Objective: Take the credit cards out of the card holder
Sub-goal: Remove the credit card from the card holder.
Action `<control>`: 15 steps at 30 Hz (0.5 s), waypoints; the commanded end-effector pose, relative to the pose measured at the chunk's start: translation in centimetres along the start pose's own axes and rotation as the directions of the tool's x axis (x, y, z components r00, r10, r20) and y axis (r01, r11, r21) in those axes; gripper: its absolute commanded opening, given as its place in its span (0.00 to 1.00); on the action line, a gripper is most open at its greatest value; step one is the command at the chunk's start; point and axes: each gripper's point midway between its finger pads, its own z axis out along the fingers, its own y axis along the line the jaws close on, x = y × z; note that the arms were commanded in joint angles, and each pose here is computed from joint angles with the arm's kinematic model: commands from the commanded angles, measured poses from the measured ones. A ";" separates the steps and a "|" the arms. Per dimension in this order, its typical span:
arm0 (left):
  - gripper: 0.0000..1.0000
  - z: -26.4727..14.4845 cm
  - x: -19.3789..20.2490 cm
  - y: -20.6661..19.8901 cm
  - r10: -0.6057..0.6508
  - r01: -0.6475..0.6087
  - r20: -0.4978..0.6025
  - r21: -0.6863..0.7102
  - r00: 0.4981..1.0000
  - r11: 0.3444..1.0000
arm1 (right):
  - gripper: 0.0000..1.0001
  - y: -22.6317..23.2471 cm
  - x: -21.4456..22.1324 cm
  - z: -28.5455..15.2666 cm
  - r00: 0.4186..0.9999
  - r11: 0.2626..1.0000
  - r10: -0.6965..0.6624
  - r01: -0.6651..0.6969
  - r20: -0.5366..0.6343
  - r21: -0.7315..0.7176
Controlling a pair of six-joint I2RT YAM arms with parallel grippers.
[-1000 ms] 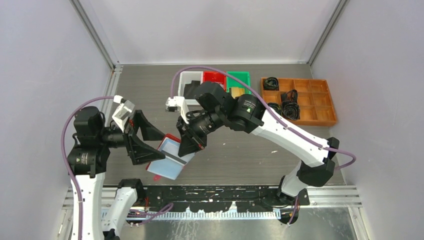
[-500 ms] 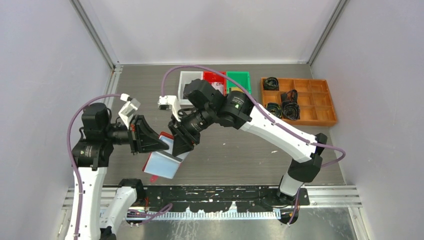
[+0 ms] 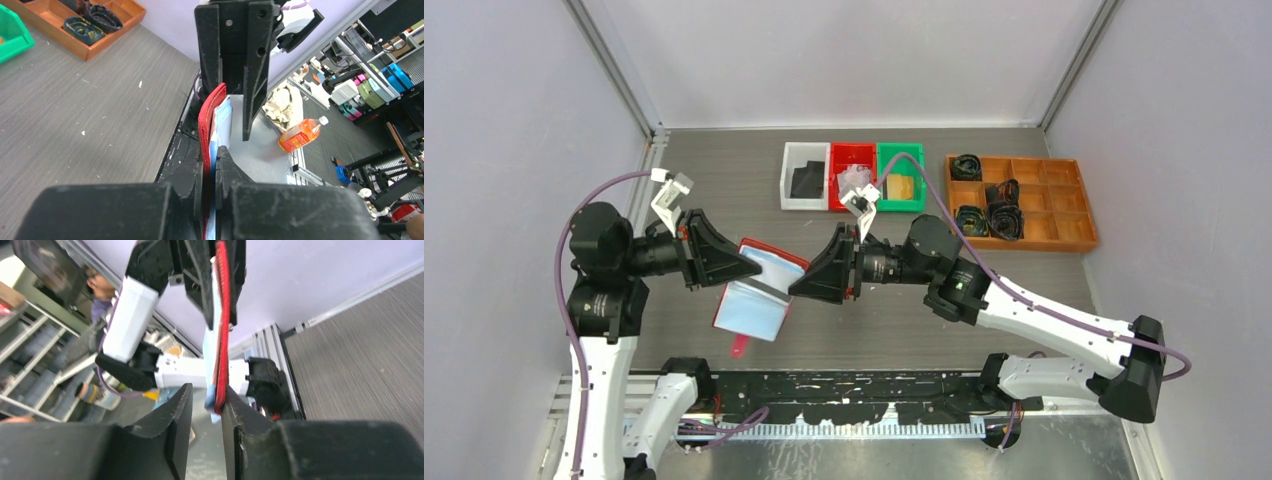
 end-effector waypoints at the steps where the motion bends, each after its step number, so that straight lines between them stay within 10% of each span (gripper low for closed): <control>1: 0.00 0.1 -2.4 -0.8 0.046 -0.043 0.072 -0.031 0.996 0.999 | 0.31 4.4 -5.9 0.5 0.968 0.983 0.030 0.016 0.251 -0.181; 11: 0.00 0.0 -2.1 -0.8 0.039 -0.036 0.084 -0.044 0.996 0.998 | 0.01 2.9 -5.9 1.9 0.967 0.988 0.069 -0.032 0.247 -0.153; 15: 0.33 -0.1 -1.0 -1.0 0.035 -0.034 0.050 -0.022 0.998 0.999 | 0.01 2.7 -5.3 1.9 0.990 0.996 0.047 -0.037 0.136 -0.079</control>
